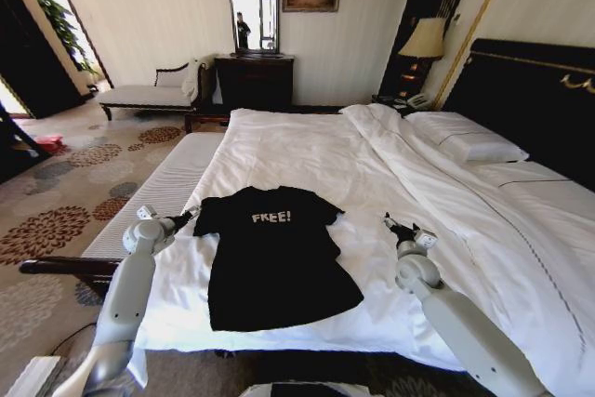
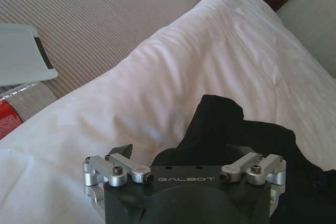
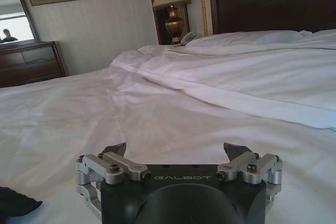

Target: Fold the clothes on the bed.

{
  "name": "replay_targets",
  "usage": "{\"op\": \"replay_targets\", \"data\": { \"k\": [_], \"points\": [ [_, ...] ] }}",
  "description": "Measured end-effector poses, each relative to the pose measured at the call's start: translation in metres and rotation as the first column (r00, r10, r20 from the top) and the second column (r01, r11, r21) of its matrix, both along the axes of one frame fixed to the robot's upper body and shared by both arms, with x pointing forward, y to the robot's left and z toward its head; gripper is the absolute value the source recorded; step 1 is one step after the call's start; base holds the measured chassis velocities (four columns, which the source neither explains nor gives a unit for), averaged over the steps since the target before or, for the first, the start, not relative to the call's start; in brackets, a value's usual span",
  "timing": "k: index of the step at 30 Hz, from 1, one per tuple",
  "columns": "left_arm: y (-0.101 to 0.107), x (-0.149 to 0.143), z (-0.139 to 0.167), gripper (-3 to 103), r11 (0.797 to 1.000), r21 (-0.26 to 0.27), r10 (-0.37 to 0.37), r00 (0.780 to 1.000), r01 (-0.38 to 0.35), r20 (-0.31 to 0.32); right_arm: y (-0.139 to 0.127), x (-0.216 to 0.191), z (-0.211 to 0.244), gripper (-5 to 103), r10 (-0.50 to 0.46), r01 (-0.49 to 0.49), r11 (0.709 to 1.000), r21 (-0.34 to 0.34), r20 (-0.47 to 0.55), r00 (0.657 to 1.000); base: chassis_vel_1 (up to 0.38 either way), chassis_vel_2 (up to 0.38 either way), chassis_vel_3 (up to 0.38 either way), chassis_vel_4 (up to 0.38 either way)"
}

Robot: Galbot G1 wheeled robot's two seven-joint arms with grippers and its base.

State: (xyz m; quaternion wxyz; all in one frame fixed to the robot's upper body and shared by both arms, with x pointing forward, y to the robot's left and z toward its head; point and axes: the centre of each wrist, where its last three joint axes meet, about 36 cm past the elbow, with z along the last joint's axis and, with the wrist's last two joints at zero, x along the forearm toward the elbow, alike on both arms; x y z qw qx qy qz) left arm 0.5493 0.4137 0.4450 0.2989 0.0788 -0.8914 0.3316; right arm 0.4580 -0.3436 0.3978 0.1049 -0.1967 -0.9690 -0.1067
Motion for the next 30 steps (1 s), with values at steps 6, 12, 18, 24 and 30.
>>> {"op": "replay_targets", "data": {
  "k": [6, 12, 18, 24, 30],
  "points": [
    [-0.008, 0.015, -0.011, 100, 1.0, 0.004, -0.005, 1.0, 0.005, -0.019, 0.0, 0.0, -0.001, 100, 0.001, -0.001, 1.0, -0.001, -0.004, 1.0, 0.0, 0.0, 0.0, 0.0],
    [-0.015, 0.018, -0.011, 103, 1.0, -0.004, -0.021, 1.0, 0.021, -0.016, -0.001, 0.0, -0.002, 100, -0.001, 0.001, 1.0, -0.001, -0.006, 1.0, 0.0, 0.0, 0.0, 0.0],
    [-0.013, 0.01, -0.014, 84, 1.0, 0.006, -0.024, 1.0, 0.025, -0.015, -0.003, 0.0, -0.002, 100, -0.006, 0.006, 1.0, -0.003, -0.005, 1.0, 0.0, 0.0, 0.0, 0.0],
    [-0.015, 0.011, -0.018, 62, 1.0, 0.012, -0.018, 1.0, 0.018, -0.001, 0.0, -0.001, -0.003, 100, 0.001, -0.001, 1.0, -0.003, -0.009, 1.0, 0.0, 0.0, 0.0, 0.0],
    [-0.02, 0.008, -0.008, 40, 0.999, 0.021, -0.032, 0.999, 0.032, 0.027, 0.001, -0.001, -0.002, 100, 0.002, -0.002, 1.0, -0.003, -0.006, 1.0, 0.0, 0.0, 0.0, 0.0]
  ]
}}
